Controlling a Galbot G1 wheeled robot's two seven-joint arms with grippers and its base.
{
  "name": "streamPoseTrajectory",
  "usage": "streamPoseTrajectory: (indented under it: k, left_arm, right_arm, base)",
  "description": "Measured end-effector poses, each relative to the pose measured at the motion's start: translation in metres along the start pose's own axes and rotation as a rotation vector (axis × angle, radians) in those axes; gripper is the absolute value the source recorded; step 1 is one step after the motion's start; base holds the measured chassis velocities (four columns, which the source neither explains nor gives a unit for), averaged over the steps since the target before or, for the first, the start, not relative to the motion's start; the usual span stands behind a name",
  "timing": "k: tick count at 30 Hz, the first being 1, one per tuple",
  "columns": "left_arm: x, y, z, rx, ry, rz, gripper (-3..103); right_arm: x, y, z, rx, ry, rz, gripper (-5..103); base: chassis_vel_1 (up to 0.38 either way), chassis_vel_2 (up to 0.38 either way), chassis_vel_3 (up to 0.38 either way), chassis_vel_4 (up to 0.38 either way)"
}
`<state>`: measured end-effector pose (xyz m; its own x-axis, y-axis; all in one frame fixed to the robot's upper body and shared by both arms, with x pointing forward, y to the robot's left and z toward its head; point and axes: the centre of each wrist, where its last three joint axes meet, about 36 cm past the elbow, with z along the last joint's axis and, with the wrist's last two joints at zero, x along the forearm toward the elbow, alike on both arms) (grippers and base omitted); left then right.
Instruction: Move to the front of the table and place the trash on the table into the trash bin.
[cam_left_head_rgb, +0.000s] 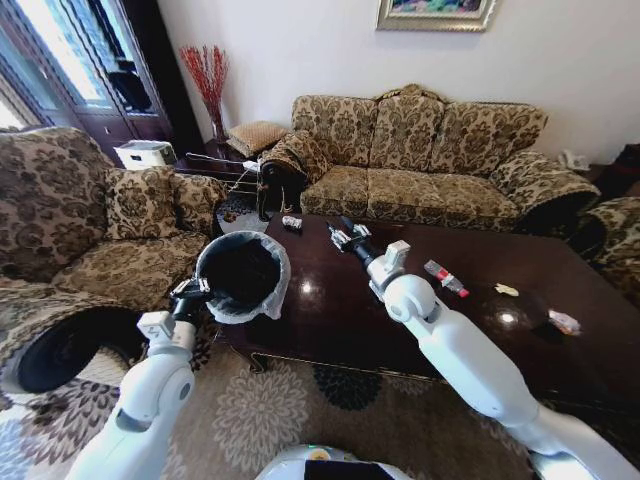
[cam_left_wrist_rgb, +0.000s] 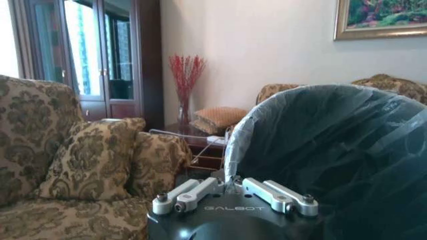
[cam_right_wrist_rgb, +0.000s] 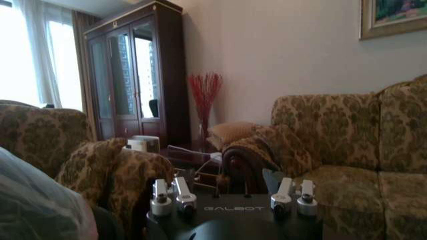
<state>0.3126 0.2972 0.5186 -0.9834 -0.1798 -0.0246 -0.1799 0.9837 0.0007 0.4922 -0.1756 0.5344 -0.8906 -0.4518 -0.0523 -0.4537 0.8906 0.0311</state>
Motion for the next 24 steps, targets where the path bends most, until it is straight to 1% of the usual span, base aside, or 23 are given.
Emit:
streamPoseTrajectory:
  k: [2,3,4,5,7,8,10,11,16,24]
  left_arm:
    - [0.000,0.001,0.000,-0.002,-0.002,-0.005,2]
    - [0.000,0.002,-0.001,-0.005,-0.005,-0.016,2]
    - [-0.001,0.003,-0.002,-0.008,-0.008,-0.023,2]
    - [-0.001,0.004,-0.002,-0.012,-0.010,-0.028,2]
    - [-0.001,0.005,-0.003,-0.015,-0.012,-0.033,2]
    - [0.000,0.005,-0.003,-0.017,-0.014,-0.035,2]
    - [0.000,0.005,-0.004,-0.017,-0.014,-0.036,2]
    - [0.001,0.005,-0.004,-0.016,-0.013,-0.039,2]
    - [0.004,0.003,-0.003,-0.018,-0.010,-0.043,2]
    - [0.005,0.002,-0.004,-0.011,-0.001,-0.049,2]
  right_arm:
    - [-0.001,-0.002,0.003,0.000,0.006,0.007,59]
    - [-0.002,-0.004,0.006,0.001,0.015,0.015,70]
    - [-0.002,-0.005,0.008,0.001,0.018,0.019,70]
    - [-0.003,-0.005,0.010,0.001,0.021,0.021,81]
    - [-0.003,-0.005,0.010,0.000,0.021,0.021,81]
    - [-0.003,-0.005,0.011,0.000,0.022,0.021,91]
    - [-0.003,-0.004,0.011,-0.001,0.023,0.021,91]
    - [-0.002,-0.003,0.012,-0.001,0.024,0.019,99]
    - [0.001,0.000,0.013,-0.001,0.028,0.015,100]
    - [0.005,0.004,0.010,0.009,0.069,0.024,100]
  base:
    - [0.000,0.000,0.000,0.000]
    - [0.000,0.000,0.000,0.000]
    - [0.000,0.000,0.000,0.000]
    - [0.000,0.000,0.000,0.000]
    - [0.000,0.000,0.000,0.000]
    - [-0.046,0.031,0.029,-0.059]
    - [-0.046,0.031,0.064,-0.059]
    - [-0.073,0.072,0.103,-0.096]
    - [-0.135,0.132,0.149,-0.128]
    - [-0.171,0.163,0.185,-0.154]
